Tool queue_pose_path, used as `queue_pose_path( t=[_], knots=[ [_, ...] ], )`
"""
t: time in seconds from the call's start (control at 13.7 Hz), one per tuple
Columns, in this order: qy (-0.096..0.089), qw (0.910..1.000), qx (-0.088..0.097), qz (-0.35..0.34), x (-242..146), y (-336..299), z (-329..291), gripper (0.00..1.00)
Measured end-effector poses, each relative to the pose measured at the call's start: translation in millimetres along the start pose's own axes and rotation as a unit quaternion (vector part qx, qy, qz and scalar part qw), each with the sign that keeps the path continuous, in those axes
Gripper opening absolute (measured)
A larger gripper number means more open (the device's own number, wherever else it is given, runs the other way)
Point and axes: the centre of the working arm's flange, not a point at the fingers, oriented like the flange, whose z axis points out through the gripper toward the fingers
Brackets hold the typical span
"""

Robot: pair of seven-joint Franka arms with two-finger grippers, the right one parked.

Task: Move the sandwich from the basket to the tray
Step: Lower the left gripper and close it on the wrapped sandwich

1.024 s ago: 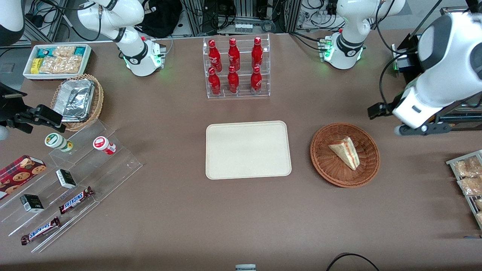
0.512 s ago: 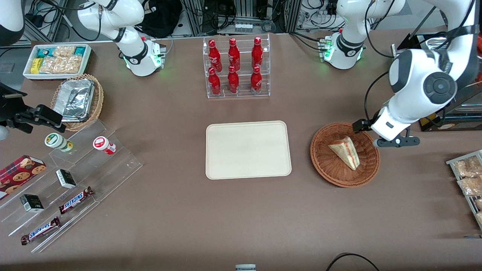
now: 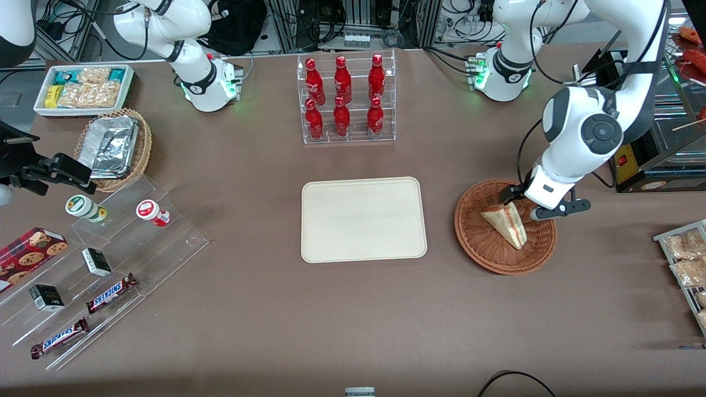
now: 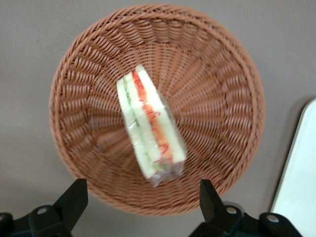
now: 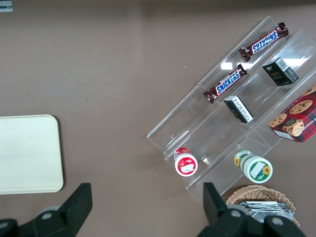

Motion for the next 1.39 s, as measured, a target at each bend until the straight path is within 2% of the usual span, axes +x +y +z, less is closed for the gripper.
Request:
queue_pose_path(
  t=[0.22, 0.44, 0.73, 1.02, 1.1, 1.32, 1.39],
  knots=[
    [0.02, 0.9979, -0.013, -0.06, -11, 3, 23, 1.0],
    [0.027, 0.9878, -0.023, -0.152, -13, 2, 42, 1.0],
    [0.02, 0.9778, -0.026, -0.207, -11, 1, 65, 1.0],
    [0.016, 0.9758, -0.024, -0.217, -9, -1, 73, 1.0],
    [0.015, 0.9756, -0.023, -0.218, -9, -2, 75, 0.93],
    [0.015, 0.9755, -0.024, -0.218, -8, -2, 75, 0.59],
    [0.015, 0.9755, -0.024, -0.218, -7, -2, 75, 0.5]
  ],
)
